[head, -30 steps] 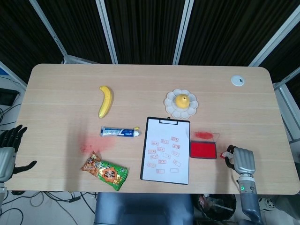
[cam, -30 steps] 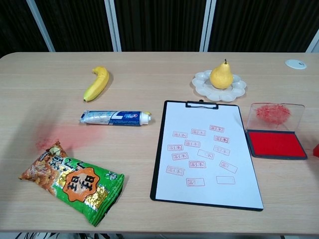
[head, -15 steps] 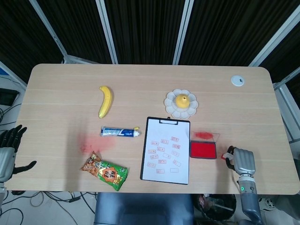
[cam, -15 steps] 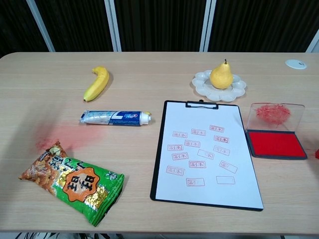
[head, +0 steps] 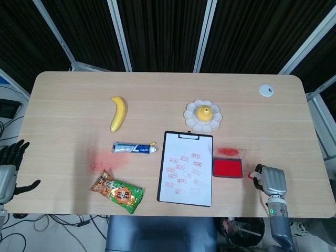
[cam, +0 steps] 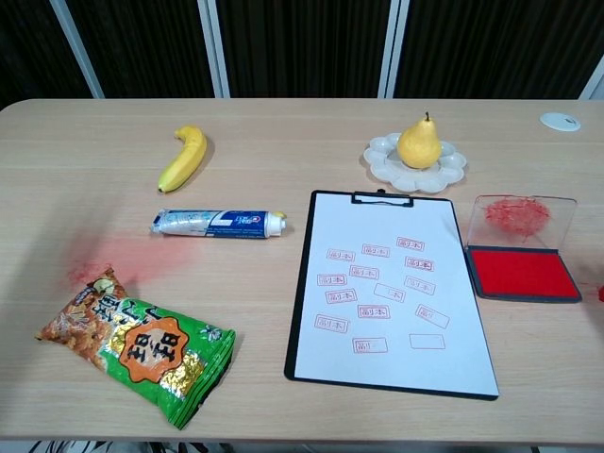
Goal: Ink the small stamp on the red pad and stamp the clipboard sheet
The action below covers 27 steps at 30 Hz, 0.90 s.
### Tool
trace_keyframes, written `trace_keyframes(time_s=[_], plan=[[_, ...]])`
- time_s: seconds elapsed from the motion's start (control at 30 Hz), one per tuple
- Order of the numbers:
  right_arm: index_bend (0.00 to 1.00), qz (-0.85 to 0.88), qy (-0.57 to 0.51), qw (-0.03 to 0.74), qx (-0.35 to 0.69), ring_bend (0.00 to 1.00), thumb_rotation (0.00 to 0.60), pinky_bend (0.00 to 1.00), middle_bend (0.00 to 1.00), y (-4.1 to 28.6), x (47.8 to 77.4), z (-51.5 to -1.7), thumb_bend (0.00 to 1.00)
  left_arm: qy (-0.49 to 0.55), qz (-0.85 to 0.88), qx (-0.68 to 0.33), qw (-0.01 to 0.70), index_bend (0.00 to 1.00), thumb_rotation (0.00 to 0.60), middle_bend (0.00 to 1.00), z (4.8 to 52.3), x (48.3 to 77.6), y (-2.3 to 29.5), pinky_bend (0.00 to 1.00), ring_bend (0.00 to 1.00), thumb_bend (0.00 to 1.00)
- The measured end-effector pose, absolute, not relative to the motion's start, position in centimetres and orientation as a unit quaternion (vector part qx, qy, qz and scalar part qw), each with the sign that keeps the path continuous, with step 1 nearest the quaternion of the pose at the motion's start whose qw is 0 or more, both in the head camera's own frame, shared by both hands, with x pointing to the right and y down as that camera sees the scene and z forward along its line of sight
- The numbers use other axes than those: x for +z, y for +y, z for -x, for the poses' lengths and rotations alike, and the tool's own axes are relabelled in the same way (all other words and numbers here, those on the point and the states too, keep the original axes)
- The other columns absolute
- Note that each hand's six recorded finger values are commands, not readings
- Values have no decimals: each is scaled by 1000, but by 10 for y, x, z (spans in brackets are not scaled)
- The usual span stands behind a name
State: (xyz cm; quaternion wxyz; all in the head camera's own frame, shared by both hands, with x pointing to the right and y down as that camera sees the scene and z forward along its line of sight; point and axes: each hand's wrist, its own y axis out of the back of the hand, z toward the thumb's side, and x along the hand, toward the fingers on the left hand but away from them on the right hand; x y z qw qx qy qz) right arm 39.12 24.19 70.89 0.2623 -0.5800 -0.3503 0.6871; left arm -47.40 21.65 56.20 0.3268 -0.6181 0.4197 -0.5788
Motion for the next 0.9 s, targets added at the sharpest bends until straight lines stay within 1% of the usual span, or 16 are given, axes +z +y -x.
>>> trace_keyframes(time_s=[0.4, 0.9], plan=[[573, 578, -345, 261, 692, 589, 600, 781, 479, 242, 709, -392, 501, 420, 618, -579, 326, 0, 600, 0, 474, 562, 216, 0, 0, 21], [507, 578, -342, 262, 694, 581, 600, 781, 434, 242, 708, -393, 501, 421, 618, -578, 327, 0, 600, 0, 474, 562, 216, 0, 0, 21]])
